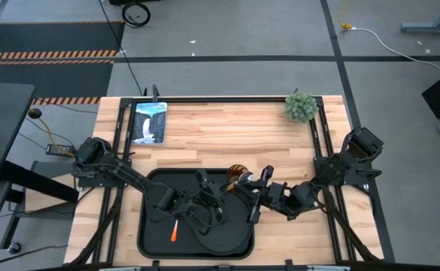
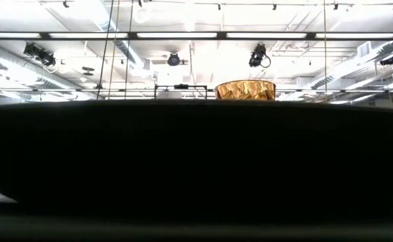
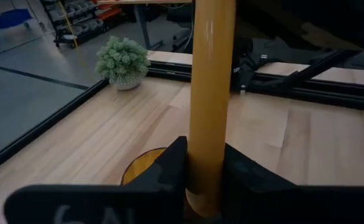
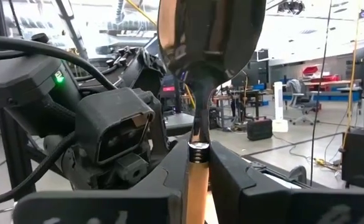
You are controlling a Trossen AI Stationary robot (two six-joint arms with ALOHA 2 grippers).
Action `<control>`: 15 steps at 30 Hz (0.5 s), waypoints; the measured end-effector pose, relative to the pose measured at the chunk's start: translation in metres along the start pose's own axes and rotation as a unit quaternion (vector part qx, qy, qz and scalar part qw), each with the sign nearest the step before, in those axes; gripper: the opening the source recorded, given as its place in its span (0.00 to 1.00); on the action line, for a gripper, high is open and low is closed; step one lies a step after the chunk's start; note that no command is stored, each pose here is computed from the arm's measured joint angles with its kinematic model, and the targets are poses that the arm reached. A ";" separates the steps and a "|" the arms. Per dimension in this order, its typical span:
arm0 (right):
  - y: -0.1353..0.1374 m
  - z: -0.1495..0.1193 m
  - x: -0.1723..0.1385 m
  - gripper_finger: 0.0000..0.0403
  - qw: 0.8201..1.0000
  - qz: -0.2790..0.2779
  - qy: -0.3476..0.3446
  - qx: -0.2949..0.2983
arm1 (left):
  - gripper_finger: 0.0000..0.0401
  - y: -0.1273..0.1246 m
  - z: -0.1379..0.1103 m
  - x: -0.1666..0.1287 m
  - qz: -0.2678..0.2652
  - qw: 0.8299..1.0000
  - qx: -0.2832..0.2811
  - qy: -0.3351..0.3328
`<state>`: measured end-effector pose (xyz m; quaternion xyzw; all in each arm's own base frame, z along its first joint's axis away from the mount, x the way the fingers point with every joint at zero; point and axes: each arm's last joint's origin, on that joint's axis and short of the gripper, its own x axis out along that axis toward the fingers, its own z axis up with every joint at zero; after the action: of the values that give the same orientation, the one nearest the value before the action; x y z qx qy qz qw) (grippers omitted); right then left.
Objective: Pick and place plate/cup/fork/spoon on tray
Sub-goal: Put the orange spoon beside the fork on the black tray
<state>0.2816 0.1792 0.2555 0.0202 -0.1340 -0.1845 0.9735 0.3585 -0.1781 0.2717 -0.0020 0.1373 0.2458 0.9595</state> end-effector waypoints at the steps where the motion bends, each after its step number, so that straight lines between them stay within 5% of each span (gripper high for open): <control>1: 0.000 0.000 0.000 0.13 1.000 0.001 0.001 -0.001 | 0.17 0.000 0.000 0.000 -0.001 1.000 -0.002 0.000; 15: 0.004 -0.013 -0.004 0.46 0.998 -0.002 0.052 -0.035 | 0.08 0.000 0.001 -0.001 -0.003 1.000 -0.030 -0.001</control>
<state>0.2832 0.1838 0.2425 -0.0036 -0.0767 -0.1896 0.9788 0.3582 -0.1785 0.2730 -0.0303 0.1287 0.2472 0.9599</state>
